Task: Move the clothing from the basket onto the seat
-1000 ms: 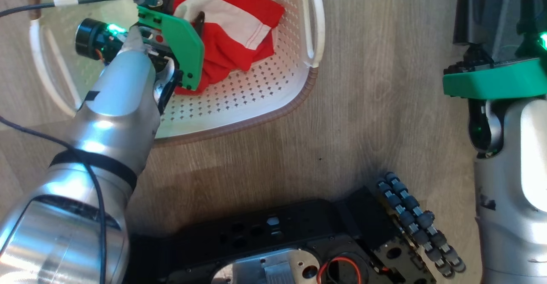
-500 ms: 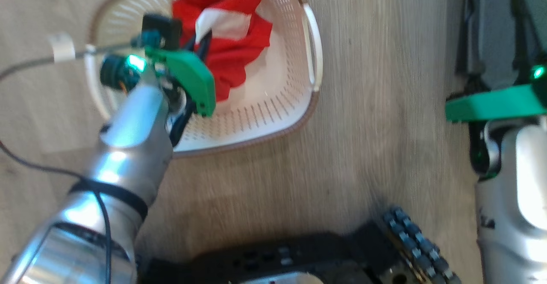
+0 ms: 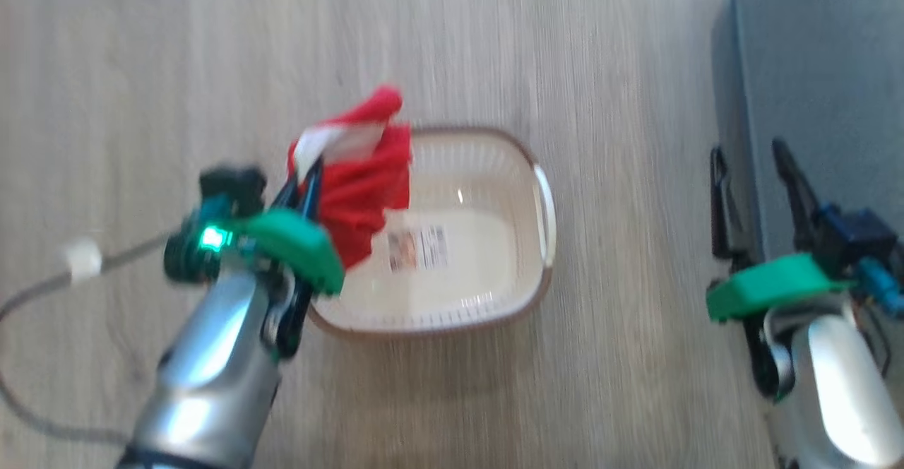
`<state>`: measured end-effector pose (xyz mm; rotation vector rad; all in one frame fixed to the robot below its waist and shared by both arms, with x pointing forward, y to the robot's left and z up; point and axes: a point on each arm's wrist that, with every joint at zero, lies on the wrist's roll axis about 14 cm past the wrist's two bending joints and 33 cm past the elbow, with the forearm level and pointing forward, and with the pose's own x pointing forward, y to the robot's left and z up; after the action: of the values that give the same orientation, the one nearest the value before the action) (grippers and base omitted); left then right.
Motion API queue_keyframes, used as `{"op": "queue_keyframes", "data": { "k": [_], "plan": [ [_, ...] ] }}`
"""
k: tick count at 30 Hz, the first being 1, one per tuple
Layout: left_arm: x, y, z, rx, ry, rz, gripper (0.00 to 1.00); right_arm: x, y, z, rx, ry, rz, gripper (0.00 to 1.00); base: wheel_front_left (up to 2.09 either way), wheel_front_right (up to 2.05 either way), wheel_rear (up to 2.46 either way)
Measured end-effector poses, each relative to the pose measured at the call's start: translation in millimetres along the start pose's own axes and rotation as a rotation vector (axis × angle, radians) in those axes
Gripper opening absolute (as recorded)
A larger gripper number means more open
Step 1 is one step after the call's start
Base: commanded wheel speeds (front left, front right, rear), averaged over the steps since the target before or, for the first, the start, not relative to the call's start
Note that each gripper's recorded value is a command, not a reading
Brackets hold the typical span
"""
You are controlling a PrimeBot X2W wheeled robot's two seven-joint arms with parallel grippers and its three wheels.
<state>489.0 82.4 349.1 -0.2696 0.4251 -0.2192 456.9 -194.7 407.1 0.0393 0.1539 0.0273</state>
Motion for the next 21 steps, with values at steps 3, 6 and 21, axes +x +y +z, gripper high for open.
{"op": "queue_keyframes", "data": {
  "k": [3,6,21],
  "plan": [
    [-36,9,25,0.009,-0.094,0.051,0.0,-18,5,16,0.007,-0.03,0.01,1.0,0.0,0.0,0.0],
    [-68,14,54,0.012,-0.201,0.093,0.0,-36,9,27,0.014,-0.053,0.017,1.0,0.0,0.0,0.0],
    [-170,16,91,0.049,-0.422,0.16,0.0,-90,18,67,0.005,-0.168,0.042,1.0,0.0,0.0,0.0]
  ]
}}
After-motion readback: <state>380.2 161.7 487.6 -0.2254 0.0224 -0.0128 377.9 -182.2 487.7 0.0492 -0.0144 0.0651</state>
